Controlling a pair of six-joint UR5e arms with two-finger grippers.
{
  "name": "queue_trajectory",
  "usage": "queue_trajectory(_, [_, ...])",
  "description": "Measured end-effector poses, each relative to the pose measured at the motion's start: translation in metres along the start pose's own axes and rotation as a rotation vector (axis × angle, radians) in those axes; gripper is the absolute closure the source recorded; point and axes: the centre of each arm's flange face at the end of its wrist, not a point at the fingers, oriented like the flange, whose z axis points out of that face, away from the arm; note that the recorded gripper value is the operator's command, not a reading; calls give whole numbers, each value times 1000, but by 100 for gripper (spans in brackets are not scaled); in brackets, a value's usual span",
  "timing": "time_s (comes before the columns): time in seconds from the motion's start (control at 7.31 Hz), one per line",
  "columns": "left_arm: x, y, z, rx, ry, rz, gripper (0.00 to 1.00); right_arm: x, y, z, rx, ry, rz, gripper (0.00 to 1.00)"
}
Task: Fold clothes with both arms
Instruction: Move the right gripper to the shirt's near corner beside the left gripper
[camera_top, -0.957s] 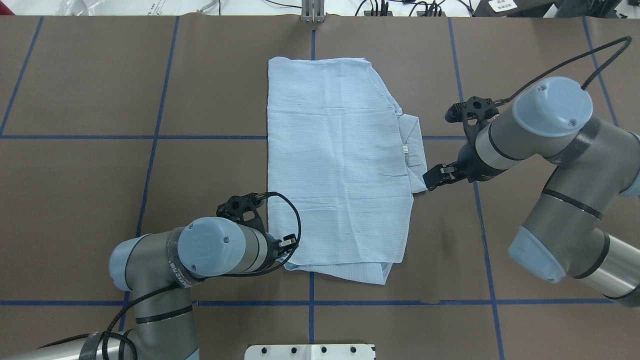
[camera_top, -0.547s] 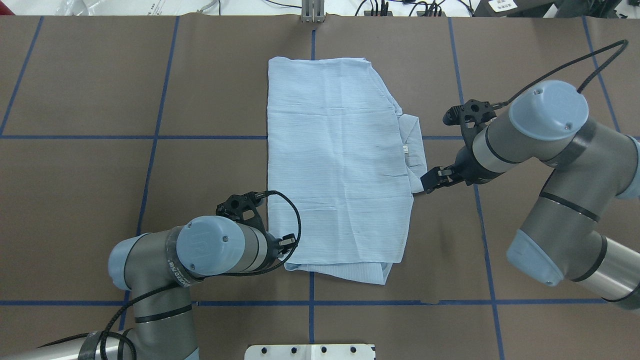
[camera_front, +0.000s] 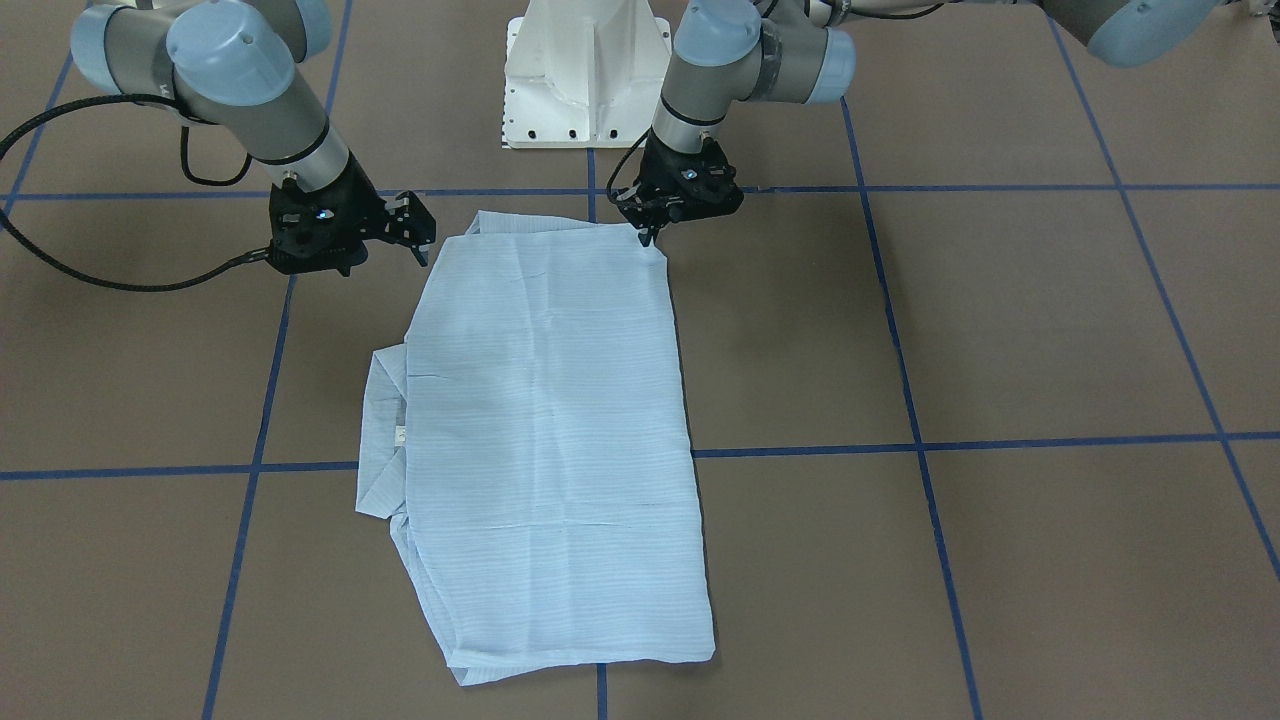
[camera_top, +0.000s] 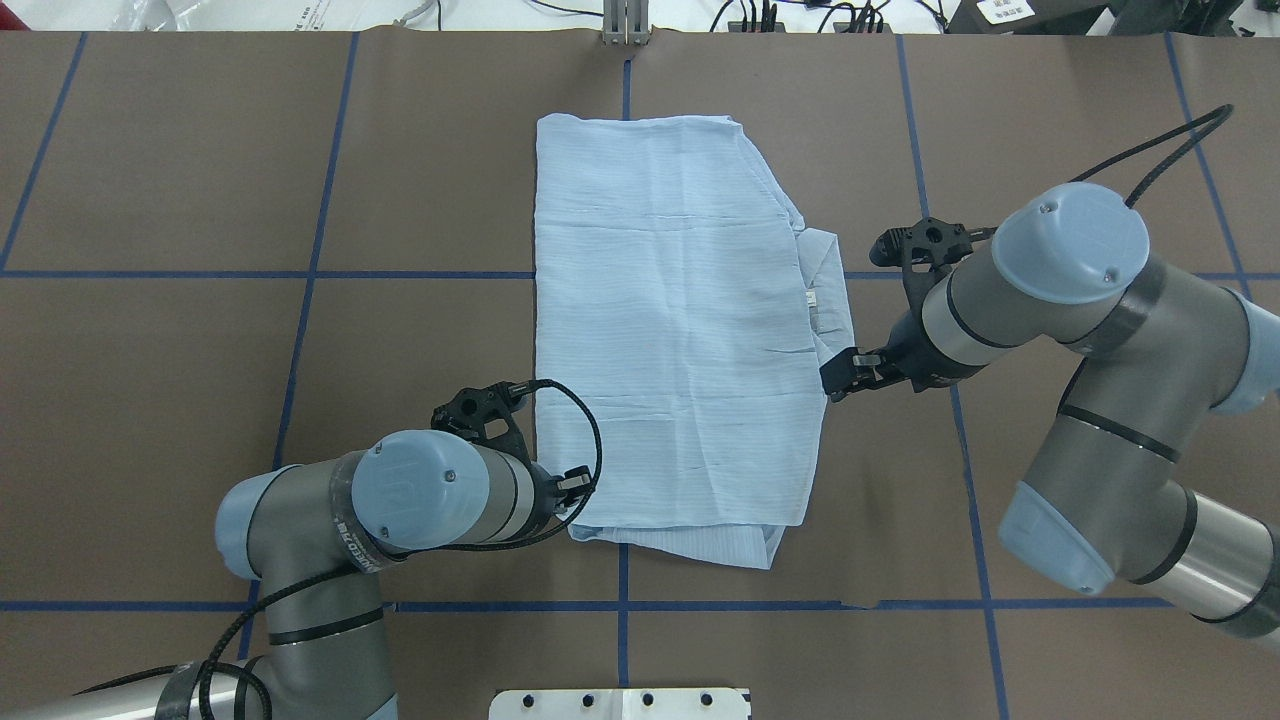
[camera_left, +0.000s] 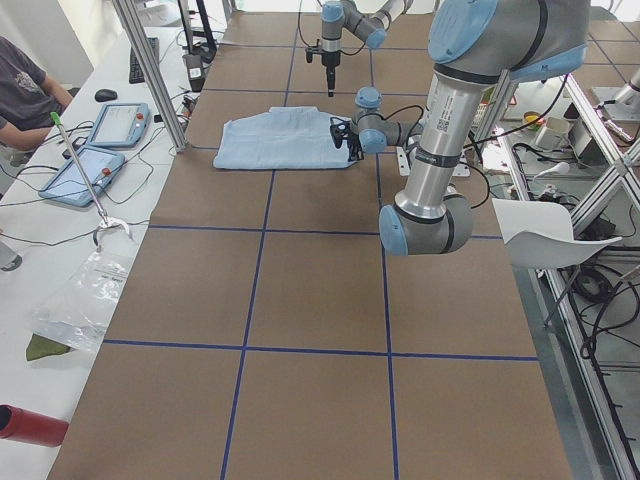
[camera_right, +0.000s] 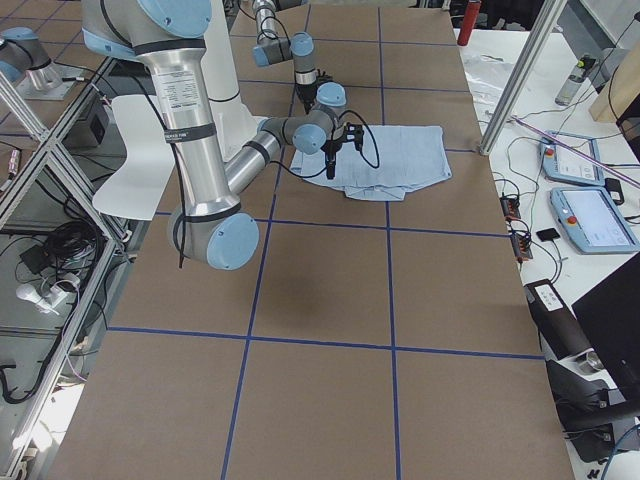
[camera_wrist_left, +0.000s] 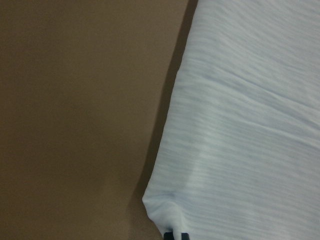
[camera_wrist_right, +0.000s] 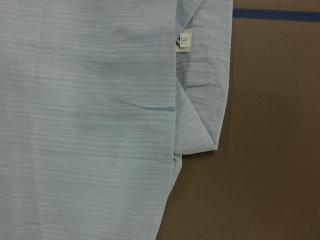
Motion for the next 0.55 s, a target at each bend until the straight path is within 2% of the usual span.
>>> queue_trajectory(0.27, [0, -1, 0, 1, 0, -1, 100, -59, 41, 17, 21, -22, 197, 0])
queue_trajectory(0.55, [-1, -2, 0, 1, -1, -2, 100, -89, 76, 38, 46, -20, 414, 0])
